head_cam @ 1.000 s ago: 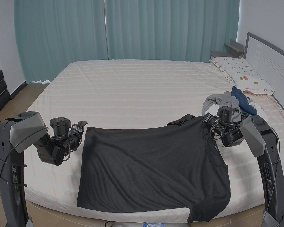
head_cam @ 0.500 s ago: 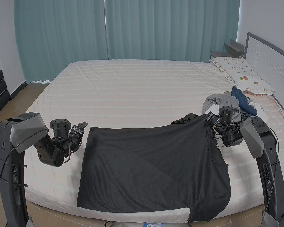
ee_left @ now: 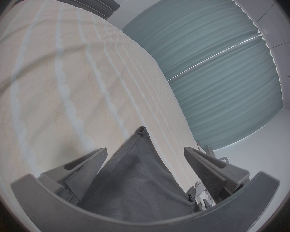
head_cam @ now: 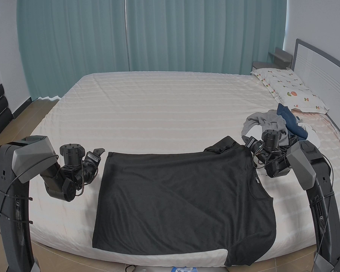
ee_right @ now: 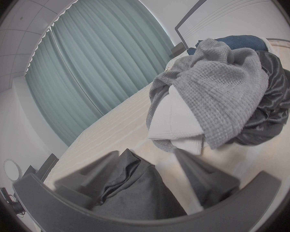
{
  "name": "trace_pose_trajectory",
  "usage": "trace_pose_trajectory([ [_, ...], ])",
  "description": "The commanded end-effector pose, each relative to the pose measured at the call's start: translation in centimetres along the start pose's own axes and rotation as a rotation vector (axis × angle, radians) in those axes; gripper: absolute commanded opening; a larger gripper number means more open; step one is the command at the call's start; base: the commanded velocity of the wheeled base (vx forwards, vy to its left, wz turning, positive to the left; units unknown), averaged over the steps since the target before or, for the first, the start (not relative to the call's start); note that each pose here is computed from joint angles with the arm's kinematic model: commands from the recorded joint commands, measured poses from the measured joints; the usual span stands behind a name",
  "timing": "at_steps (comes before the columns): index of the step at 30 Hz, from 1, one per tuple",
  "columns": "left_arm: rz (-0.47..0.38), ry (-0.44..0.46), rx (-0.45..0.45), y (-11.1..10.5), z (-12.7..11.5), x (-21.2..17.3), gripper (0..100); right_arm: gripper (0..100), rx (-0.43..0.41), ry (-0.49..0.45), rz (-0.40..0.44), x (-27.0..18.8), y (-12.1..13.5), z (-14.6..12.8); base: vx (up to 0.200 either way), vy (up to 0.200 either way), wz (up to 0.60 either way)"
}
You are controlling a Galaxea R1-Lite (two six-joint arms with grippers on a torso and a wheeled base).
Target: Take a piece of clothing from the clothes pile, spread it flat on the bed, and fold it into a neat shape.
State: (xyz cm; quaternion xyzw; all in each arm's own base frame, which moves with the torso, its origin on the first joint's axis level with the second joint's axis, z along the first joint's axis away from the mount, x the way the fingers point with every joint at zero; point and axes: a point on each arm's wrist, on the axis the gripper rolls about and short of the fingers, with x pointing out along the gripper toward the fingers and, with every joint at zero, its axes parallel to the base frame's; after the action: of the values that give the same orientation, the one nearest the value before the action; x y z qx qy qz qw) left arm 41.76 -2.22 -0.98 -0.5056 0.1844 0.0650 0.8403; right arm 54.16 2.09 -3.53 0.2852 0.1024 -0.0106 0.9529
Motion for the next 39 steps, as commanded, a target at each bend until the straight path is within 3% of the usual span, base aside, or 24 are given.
trace_pose_trajectory([
  [1, 0.007, 0.006, 0.0, 0.2, -0.2, -0.3, 100, 100, 0.0, -0.002, 0.003, -0.8, 0.4, 0.6, 0.0, 0.0, 0.0],
  [6, -0.041, 0.025, 0.005, -0.3, -0.1, -2.1, 100, 100, 0.008, 0.001, 0.01, -5.4, 1.5, 2.8, 0.0, 0.0, 0.0],
  [9, -0.085, 0.038, 0.016, -1.2, 0.3, -3.4, 100, 100, 0.007, 0.065, 0.001, -9.0, 1.5, 2.5, 0.0, 0.0, 0.0],
  [15, -0.104, 0.037, 0.048, -2.5, 0.7, -5.9, 100, 100, 0.036, 0.076, 0.014, -15.8, 0.8, 1.8, 0.0, 0.0, 0.0],
  [21, -0.049, 0.112, 0.045, -1.3, -0.4, -9.6, 100, 100, 0.052, 0.107, 0.03, -22.0, 0.7, 0.2, 0.0, 0.0, 0.0],
  [25, -0.019, 0.193, 0.042, 0.0, -2.0, -11.3, 100, 100, 0.075, 0.193, -0.013, -25.1, 0.3, -1.3, 0.0, 0.0, 0.0],
  [30, -0.014, 0.22, 0.047, 0.7, -2.9, -12.5, 100, 100, 0.145, 0.251, -0.042, -26.8, -0.1, -1.8, 0.0, 0.0, 0.0],
  [34, -0.008, 0.271, 0.063, 1.5, -4.1, -13.5, 100, 100, 0.247, 0.37, -0.028, -28.1, -0.3, -3.0, 0.0, 0.0, 0.0],
  [39, -0.035, 0.328, 0.063, 1.9, -4.5, -14.8, 100, 100, 0.26, 0.426, -0.051, -30.0, -0.5, -3.3, 0.0, 0.0, 0.0],
])
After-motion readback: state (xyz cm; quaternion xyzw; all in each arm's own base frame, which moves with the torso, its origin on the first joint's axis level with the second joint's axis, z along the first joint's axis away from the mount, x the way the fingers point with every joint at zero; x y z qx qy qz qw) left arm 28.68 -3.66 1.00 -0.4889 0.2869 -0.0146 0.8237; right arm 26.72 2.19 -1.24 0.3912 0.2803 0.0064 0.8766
